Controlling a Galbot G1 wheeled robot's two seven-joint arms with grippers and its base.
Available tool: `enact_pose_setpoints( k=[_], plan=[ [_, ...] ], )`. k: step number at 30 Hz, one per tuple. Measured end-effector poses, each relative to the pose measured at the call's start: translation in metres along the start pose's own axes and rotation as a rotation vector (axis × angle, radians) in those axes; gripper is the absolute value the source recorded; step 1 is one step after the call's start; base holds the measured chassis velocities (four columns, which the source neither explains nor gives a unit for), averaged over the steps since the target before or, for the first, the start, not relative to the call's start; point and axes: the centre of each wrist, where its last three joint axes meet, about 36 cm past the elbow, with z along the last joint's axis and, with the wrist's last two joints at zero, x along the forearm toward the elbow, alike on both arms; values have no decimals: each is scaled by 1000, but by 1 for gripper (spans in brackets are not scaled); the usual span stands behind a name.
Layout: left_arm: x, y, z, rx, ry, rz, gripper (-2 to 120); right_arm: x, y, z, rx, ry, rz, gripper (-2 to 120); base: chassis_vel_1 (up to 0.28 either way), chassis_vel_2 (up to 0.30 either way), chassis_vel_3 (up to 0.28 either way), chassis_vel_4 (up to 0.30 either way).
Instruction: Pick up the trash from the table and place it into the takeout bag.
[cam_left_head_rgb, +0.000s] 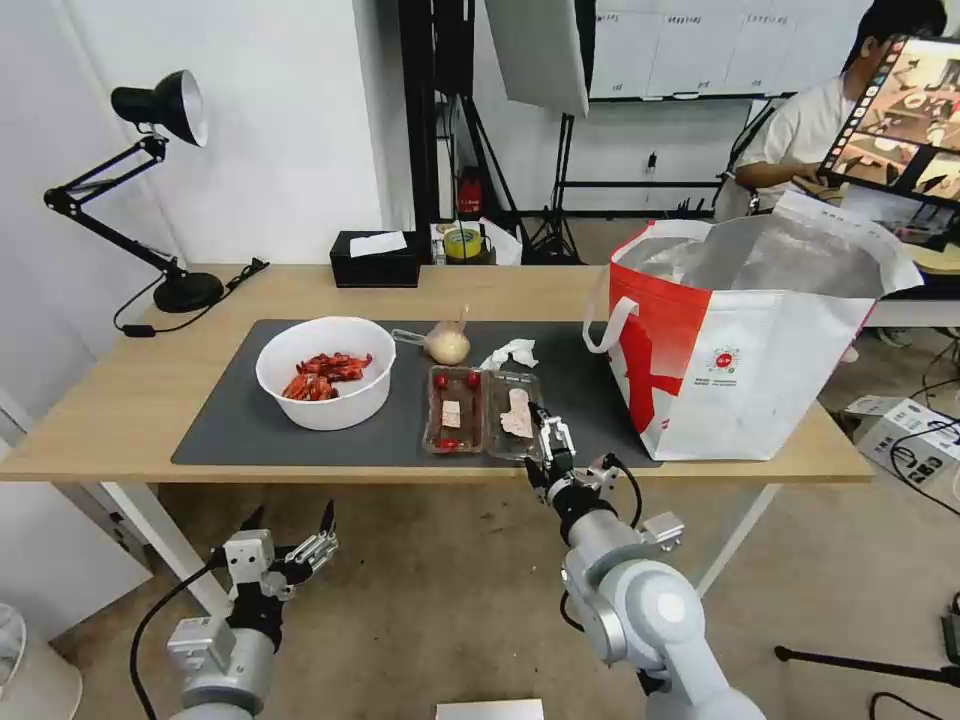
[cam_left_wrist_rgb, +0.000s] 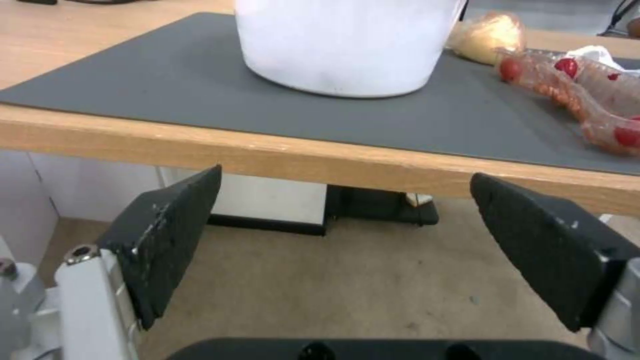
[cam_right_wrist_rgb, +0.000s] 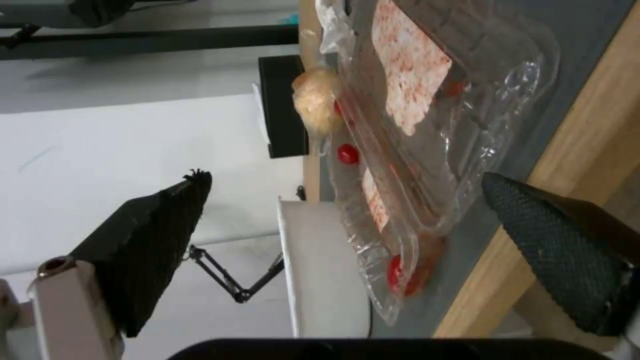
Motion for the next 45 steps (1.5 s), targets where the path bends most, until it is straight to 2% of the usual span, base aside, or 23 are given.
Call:
enact_pose_setpoints(
  k=[19, 45],
  plan=[
    [2, 2, -2, 1, -4, -10, 100, -11, 0, 3, -8, 20, 41, 100, 0, 0, 0, 0],
    [-2, 3, 0, -2, -4, -11, 100, -27, 3, 3, -19, 22, 34, 100, 0, 0, 0, 0]
  ],
)
